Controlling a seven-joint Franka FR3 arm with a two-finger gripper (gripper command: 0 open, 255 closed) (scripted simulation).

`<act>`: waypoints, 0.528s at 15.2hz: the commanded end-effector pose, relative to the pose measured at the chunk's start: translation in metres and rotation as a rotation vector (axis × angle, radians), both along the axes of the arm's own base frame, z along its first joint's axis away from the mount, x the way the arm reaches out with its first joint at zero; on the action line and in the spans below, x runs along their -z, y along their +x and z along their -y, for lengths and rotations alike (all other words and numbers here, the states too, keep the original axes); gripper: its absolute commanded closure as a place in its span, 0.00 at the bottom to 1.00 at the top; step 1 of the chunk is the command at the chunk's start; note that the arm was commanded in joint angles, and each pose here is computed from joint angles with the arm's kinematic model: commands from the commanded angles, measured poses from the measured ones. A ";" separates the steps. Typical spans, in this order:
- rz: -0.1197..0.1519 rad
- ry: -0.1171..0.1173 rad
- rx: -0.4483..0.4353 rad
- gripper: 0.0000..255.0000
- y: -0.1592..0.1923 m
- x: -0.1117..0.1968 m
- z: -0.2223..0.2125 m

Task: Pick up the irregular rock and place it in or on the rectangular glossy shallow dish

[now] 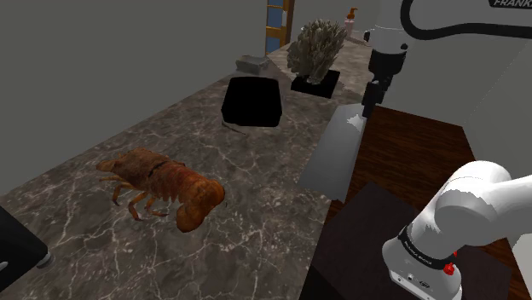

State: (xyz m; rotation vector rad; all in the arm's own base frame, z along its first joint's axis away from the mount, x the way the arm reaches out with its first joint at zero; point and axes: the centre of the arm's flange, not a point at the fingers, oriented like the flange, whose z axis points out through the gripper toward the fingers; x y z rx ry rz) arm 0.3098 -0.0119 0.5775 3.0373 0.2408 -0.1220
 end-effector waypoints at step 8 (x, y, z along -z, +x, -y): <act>0.020 0.077 -0.266 0.00 0.077 0.018 -0.026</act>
